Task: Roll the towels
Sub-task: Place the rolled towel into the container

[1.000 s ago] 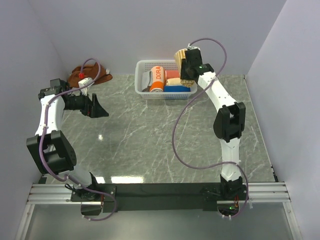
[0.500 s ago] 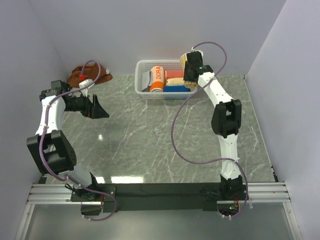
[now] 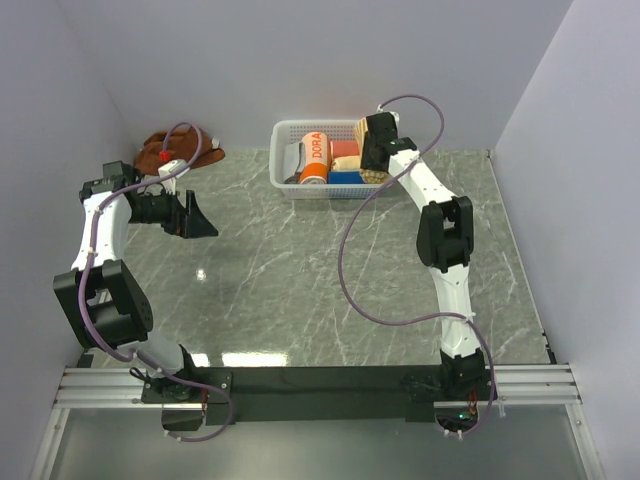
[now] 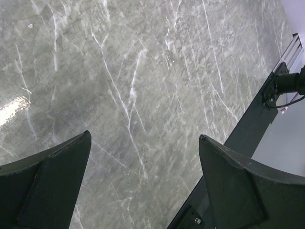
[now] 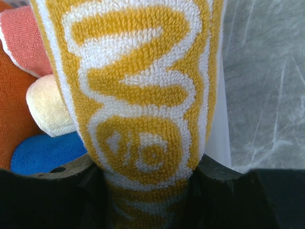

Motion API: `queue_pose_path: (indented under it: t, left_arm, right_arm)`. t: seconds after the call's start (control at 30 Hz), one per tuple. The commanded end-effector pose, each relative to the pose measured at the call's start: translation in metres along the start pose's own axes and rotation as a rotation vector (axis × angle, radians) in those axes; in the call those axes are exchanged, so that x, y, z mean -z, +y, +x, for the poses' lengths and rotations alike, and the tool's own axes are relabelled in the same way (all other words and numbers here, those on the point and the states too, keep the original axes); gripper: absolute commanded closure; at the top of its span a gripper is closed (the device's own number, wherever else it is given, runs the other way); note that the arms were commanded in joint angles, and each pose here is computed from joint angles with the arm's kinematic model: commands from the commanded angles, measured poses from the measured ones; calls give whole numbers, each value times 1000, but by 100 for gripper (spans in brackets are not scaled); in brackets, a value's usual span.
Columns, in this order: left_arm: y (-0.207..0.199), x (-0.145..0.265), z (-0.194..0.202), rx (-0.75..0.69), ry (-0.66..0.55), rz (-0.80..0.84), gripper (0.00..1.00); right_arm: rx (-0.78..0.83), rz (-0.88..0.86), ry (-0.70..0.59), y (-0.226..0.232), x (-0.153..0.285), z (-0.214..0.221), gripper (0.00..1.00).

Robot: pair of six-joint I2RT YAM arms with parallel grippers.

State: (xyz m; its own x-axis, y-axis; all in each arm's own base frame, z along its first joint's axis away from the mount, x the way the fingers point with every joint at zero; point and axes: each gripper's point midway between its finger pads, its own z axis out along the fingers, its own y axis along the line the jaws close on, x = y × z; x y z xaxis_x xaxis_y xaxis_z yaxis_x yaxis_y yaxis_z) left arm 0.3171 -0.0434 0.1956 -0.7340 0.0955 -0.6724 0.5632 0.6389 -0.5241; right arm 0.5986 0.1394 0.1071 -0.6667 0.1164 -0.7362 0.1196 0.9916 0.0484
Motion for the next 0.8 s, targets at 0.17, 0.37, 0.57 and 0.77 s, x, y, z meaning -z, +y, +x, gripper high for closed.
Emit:
queue_pose_path:
  t: [0.17,0.37,0.57,0.77]
  left_arm:
    - [-4,4,-5,-10,-10,-15,1]
    - [-5,5,-8,-7,-21,-15,0]
    - [-7,6,-13,-24,-38,-21,1]
    - [-5,8,-21,-40,-56,-43,1]
  right_arm:
    - [-60,-23,-67,3,6,-27,35]
    - [-82,-50,-84,1,21,-41,18]
    - [-101,-82,-105,1,47,-56,8]
    - [-107,-121,-167,2,84,-86,6]
